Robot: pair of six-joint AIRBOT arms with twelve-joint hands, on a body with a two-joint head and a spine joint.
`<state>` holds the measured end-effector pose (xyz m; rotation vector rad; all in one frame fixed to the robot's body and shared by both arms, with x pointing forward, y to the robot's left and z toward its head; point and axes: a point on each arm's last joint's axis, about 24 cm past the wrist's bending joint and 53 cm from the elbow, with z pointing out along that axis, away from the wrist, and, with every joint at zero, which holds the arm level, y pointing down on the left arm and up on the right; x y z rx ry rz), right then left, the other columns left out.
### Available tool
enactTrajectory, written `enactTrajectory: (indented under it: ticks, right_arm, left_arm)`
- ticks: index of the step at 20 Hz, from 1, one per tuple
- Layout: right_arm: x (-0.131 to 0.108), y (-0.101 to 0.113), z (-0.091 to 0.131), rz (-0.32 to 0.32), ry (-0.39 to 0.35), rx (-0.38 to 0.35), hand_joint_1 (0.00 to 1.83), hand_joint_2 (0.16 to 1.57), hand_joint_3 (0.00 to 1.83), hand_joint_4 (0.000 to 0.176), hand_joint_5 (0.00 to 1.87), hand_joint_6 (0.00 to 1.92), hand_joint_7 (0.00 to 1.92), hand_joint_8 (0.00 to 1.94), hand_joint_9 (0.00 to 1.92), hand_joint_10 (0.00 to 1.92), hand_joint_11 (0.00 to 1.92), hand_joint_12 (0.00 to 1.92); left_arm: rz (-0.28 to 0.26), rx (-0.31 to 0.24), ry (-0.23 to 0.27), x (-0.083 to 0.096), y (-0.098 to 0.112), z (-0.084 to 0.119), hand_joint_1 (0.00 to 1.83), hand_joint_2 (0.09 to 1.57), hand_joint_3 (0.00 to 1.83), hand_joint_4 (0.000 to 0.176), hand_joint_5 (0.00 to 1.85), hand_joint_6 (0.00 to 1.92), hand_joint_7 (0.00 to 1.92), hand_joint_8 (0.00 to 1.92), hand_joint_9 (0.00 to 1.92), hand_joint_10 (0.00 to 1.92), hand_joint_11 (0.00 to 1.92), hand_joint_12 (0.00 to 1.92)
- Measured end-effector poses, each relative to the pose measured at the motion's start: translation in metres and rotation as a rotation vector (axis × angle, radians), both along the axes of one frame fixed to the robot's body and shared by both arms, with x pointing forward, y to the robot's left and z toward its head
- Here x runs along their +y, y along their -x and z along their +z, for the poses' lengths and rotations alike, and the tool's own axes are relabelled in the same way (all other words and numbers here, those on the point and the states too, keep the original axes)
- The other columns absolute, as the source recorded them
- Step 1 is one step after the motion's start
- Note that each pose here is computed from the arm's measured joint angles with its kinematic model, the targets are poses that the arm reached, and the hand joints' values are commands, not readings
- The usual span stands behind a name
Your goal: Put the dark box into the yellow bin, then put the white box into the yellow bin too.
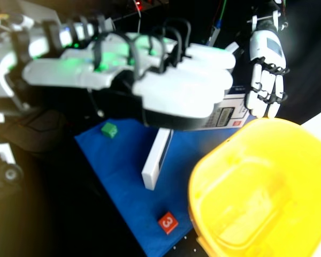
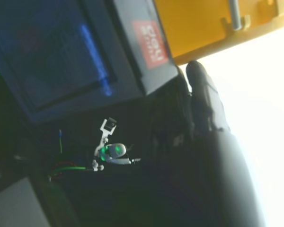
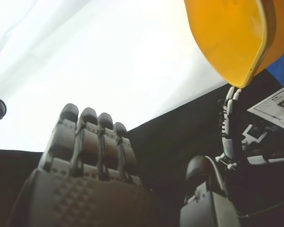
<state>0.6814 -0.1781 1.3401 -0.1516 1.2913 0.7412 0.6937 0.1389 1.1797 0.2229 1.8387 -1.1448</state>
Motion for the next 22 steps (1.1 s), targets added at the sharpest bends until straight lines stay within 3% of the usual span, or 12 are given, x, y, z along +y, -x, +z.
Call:
enactTrajectory:
  ticks: [2,4,6,8,9,10,13,14,15,18,20,22]
  right_arm:
    - [0.0,0.0,0.0,0.0,0.0,0.0,0.1,1.1,0.0,0.0,0.09,0.0,0.16,0.0,0.12,0.0,0.0,0.2]
    - [0.0,0.0,0.0,-0.001,0.0,0.0,0.12,1.11,0.0,0.0,0.11,0.0,0.17,0.0,0.16,0.01,0.0,0.24]
    - [0.0,0.0,0.0,0.0,0.0,0.0,0.12,1.1,0.0,0.0,0.07,0.0,0.22,0.01,0.19,0.01,0.0,0.27]
    - [0.0,0.0,0.0,0.0,0.0,0.001,0.11,1.13,0.0,0.0,0.05,0.0,0.1,0.0,0.13,0.0,0.0,0.14]
    - [0.0,0.0,0.0,-0.001,0.0,0.0,0.1,1.13,0.0,0.0,0.06,0.0,0.13,0.01,0.12,0.0,0.0,0.07]
    - [0.0,0.0,0.0,0.0,0.0,-0.001,0.12,1.11,0.0,0.0,0.1,0.01,0.19,0.01,0.14,0.01,0.0,0.0]
    - [0.0,0.0,0.0,0.001,0.001,0.001,0.08,1.13,0.01,0.0,0.1,0.01,0.14,0.0,0.13,0.0,0.0,0.0]
    - [0.001,0.0,0.0,0.002,0.0,0.0,0.11,1.14,0.01,0.0,0.09,0.0,0.14,0.01,0.13,0.0,0.0,0.0]
    - [0.001,0.0,-0.001,0.001,0.001,0.001,0.14,1.15,0.01,0.0,0.07,0.0,0.15,0.01,0.14,0.01,0.0,0.0]
    - [0.001,0.0,-0.001,0.001,0.001,0.002,0.13,1.14,0.0,0.0,0.05,0.0,0.14,0.0,0.14,0.0,0.0,0.0]
    - [0.001,0.0,-0.001,0.001,0.001,0.001,0.1,1.14,0.0,0.0,0.07,0.01,0.17,0.01,0.16,0.01,0.04,0.02]
    - [0.002,0.0,-0.001,0.003,0.0,0.002,0.12,1.12,0.0,0.0,0.08,0.01,0.19,0.02,0.17,0.01,0.08,0.04]
  left_arm:
    - [0.004,0.012,0.022,0.001,0.0,0.001,0.86,0.64,0.0,0.073,0.07,0.01,0.23,0.01,0.26,0.01,0.04,0.45]
    - [0.006,0.01,0.021,0.003,0.0,0.001,0.84,0.64,0.0,0.049,0.08,0.0,0.25,0.0,0.26,0.0,0.04,0.49]
    - [0.007,0.01,0.02,0.004,0.0,0.002,0.78,0.67,0.01,0.062,0.11,0.01,0.26,0.0,0.27,0.01,0.03,0.5]
    - [0.011,0.01,0.013,0.008,0.001,0.002,0.79,0.67,0.0,0.107,0.14,0.01,0.23,0.0,0.26,0.0,0.05,0.4]
    - [0.019,0.008,0.013,0.012,0.0,0.003,0.78,0.67,0.0,0.118,0.13,0.0,0.21,0.0,0.23,0.0,0.04,0.32]
    - [0.037,-0.003,0.019,0.017,-0.002,0.007,0.87,0.63,0.0,0.107,0.15,0.0,0.25,0.0,0.28,0.0,0.09,0.29]
    - [0.056,-0.016,0.039,0.024,-0.005,0.016,0.89,0.6,0.0,0.089,0.15,0.0,0.23,0.0,0.29,0.0,0.09,0.28]
    - [0.062,-0.028,0.042,0.026,-0.006,0.02,0.92,0.59,0.0,0.095,0.16,0.0,0.23,0.0,0.29,0.0,0.1,0.28]
    - [0.067,-0.038,0.047,0.028,-0.006,0.024,0.91,0.61,0.0,0.084,0.22,0.0,0.27,0.0,0.3,0.0,0.11,0.31]
    - [0.07,-0.047,0.064,0.03,-0.004,0.031,0.9,0.61,0.0,0.089,0.22,0.0,0.28,0.0,0.32,0.01,0.12,0.32]
    - [0.062,-0.047,0.06,0.028,-0.002,0.03,0.91,0.58,0.0,0.069,0.16,0.0,0.28,0.0,0.32,0.0,0.12,0.32]
    - [0.038,-0.05,0.055,0.021,0.005,0.03,0.87,0.61,0.0,0.076,0.12,0.0,0.25,0.0,0.31,0.0,0.11,0.32]
